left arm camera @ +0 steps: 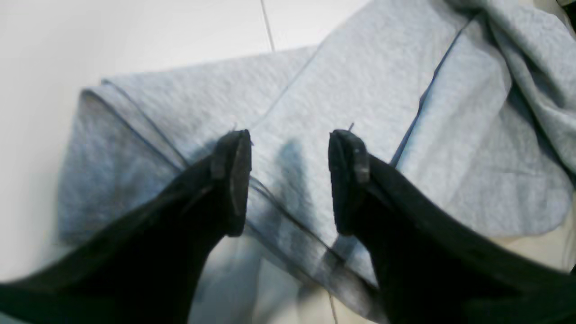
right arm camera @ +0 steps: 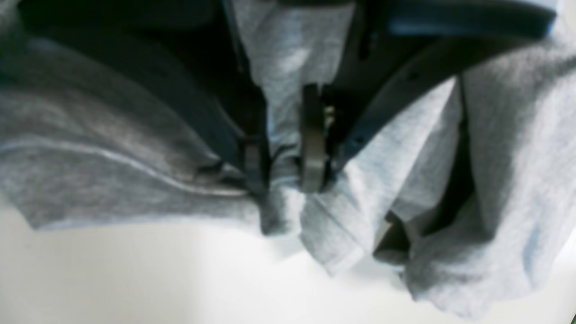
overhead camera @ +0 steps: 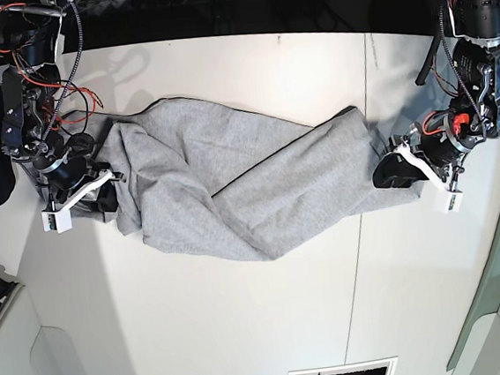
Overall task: Layout the t-shirt on the table in an organized manner, then fold the t-shirt properly
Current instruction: 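Grasp the t-shirt's twisted end with the left gripper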
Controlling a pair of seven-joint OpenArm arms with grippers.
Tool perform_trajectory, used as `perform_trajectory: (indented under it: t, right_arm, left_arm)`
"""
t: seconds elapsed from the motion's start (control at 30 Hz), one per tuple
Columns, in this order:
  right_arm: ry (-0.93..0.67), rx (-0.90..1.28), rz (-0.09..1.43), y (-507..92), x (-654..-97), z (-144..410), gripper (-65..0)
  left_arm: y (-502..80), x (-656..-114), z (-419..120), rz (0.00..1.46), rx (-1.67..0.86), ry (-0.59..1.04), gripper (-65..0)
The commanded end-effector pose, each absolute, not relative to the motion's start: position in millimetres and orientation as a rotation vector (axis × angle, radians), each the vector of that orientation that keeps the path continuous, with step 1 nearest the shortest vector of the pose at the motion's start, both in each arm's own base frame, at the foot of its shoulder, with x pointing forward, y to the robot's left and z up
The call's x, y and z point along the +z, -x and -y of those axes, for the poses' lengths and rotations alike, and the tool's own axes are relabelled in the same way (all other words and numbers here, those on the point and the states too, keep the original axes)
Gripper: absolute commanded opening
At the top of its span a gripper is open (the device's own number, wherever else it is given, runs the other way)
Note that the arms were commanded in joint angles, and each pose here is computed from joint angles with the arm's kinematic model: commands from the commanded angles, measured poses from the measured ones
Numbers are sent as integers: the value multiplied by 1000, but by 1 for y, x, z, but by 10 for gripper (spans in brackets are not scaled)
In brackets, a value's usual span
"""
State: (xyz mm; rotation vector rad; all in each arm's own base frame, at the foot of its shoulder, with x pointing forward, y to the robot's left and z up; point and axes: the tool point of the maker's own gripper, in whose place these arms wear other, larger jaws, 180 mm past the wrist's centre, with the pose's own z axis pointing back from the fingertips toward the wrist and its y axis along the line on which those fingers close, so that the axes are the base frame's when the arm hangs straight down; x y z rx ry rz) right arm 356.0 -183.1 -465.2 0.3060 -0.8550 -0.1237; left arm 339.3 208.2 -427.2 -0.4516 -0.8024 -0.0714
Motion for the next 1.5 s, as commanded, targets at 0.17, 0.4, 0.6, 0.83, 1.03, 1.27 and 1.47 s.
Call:
perform_trajectory:
  t: [0.17,0.4,0.6,0.83,1.03,1.27,1.47]
  right_arm:
    - [-298,-110,867,-362,-459,186,-544]
    - [-299,-111,868,-362,-459,186,-544]
    - [-299,-111,868,-362,-458,186,-544]
    - [-299,-111,867,-362,-459,186,-544]
    - [-299,-111,868,-362,-458,186,-544]
    - [-299,-111,868,-362,-458,186,-559]
    - [-317,-89,870,-362,-457,182,-650]
  left_arm:
    - [-354,-413,-197,860,-70,484,-344]
    - [-351,-423,-182,827,-117,470,-345]
    - [-345,-436,-166,794,-237,422,-381]
    - [-345,-437,-156,794,-288,419,-529]
    - [-347,-436,-157,808,-293,413,-650]
    - [-355,-418,-153,853,-282,437,-650]
    - [-368,-379,-162,925,-264,442,-650]
